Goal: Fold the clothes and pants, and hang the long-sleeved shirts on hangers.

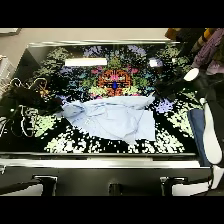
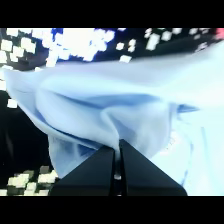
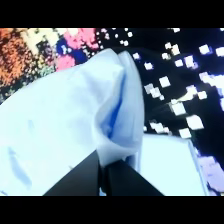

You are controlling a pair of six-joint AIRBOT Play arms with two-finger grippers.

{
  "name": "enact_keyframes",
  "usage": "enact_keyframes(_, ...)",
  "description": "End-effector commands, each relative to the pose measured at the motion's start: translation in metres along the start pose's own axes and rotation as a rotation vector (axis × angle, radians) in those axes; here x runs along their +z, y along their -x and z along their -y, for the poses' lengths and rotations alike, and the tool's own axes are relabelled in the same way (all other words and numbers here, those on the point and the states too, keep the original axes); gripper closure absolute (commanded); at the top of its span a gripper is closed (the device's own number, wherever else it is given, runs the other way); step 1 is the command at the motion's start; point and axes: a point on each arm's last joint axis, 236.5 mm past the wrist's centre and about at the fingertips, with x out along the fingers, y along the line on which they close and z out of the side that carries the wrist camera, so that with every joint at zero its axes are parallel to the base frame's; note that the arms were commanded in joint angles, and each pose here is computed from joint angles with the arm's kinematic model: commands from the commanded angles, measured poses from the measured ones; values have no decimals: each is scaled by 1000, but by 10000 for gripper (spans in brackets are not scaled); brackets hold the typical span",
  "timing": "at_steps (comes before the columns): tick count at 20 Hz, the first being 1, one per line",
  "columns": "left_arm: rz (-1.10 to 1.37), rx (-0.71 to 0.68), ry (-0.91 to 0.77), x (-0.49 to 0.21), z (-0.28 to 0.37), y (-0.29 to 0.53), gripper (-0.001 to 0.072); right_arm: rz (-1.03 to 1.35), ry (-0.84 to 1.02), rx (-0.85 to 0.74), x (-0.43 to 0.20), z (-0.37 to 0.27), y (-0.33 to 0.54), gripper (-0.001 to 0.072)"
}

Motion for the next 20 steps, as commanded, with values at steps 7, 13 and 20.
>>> enact_keyframes(7,-83,26,-29,-7,-14,-31,690,-29,154,18,0,20,36,274)
enact_keyframes(13,-98,26,-66,-4,-7,-18,690,-163,-29,-112,-91,149,83,239)
enact_keyframes(20,-112,28,-65,-7,-8,-18,689,-223,-97,-6,-181,145,13,239)
